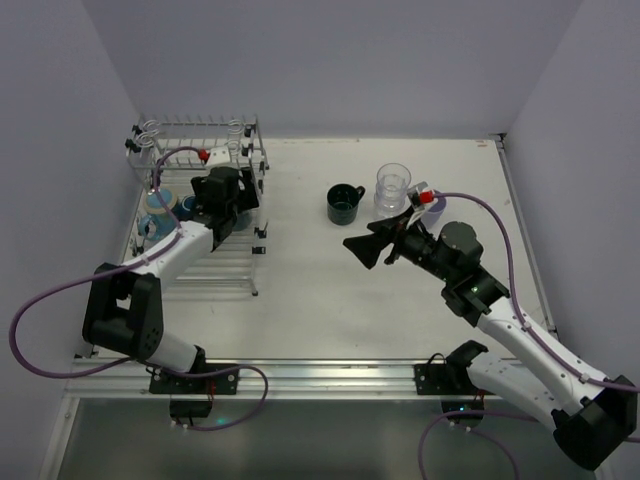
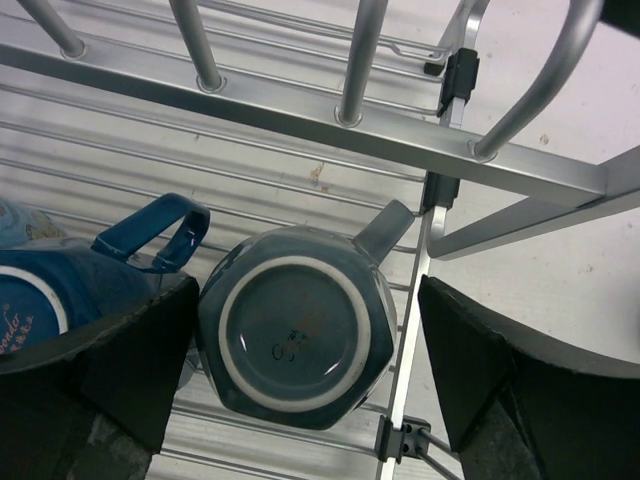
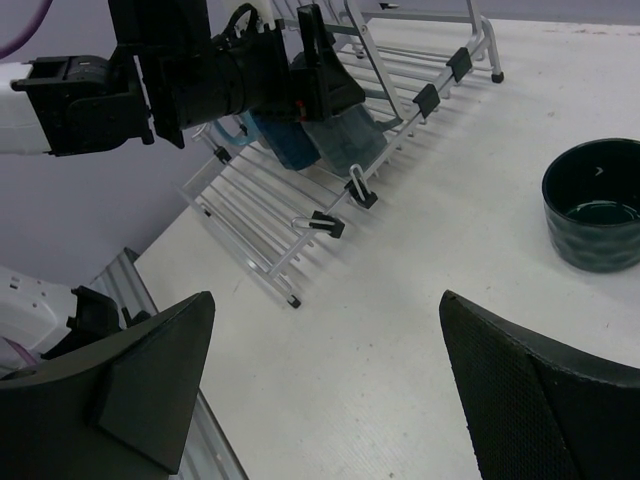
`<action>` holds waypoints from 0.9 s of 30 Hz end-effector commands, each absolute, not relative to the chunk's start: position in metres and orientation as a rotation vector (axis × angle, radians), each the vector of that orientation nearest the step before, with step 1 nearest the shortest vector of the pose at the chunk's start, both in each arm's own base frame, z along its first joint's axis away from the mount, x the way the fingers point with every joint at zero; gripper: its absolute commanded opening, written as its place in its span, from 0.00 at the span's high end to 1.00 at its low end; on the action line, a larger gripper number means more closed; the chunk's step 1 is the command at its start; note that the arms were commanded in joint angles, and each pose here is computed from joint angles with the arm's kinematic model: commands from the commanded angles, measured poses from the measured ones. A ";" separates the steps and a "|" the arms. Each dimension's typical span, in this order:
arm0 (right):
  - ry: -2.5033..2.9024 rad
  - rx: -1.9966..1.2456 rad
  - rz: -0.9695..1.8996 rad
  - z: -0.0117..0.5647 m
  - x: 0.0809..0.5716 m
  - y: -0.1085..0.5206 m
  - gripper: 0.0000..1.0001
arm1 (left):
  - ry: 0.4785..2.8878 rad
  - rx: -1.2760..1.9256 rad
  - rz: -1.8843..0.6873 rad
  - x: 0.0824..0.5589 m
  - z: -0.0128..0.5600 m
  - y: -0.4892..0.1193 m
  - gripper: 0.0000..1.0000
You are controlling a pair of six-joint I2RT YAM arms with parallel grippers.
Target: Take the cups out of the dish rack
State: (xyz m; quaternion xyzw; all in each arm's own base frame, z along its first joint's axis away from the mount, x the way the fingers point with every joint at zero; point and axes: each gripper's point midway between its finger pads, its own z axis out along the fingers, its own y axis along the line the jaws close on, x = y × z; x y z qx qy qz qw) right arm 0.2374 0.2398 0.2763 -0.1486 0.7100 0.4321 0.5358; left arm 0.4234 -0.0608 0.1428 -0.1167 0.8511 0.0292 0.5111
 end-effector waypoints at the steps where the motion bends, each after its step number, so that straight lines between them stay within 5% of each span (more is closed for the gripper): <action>1: 1.626 -0.375 1.057 0.292 0.235 0.244 0.04 | 1.953 -0.303 0.049 0.441 0.165 -0.059 0.09; 6: 1.611 -0.360 1.042 0.297 0.235 0.239 0.04 | 1.992 -0.327 0.038 0.434 0.144 -0.060 0.27; 9: 1.603 -0.346 1.038 0.303 0.235 0.237 0.04 | 1.991 -0.351 0.026 0.425 0.139 -0.058 0.52; 15: 1.596 -0.338 1.114 0.315 0.229 0.244 0.04 | 1.902 -0.370 -0.061 0.407 0.177 -0.059 0.77; 27: 1.684 -0.229 1.365 0.301 0.232 0.288 0.04 | 1.746 -0.352 -0.265 0.358 0.246 -0.068 0.88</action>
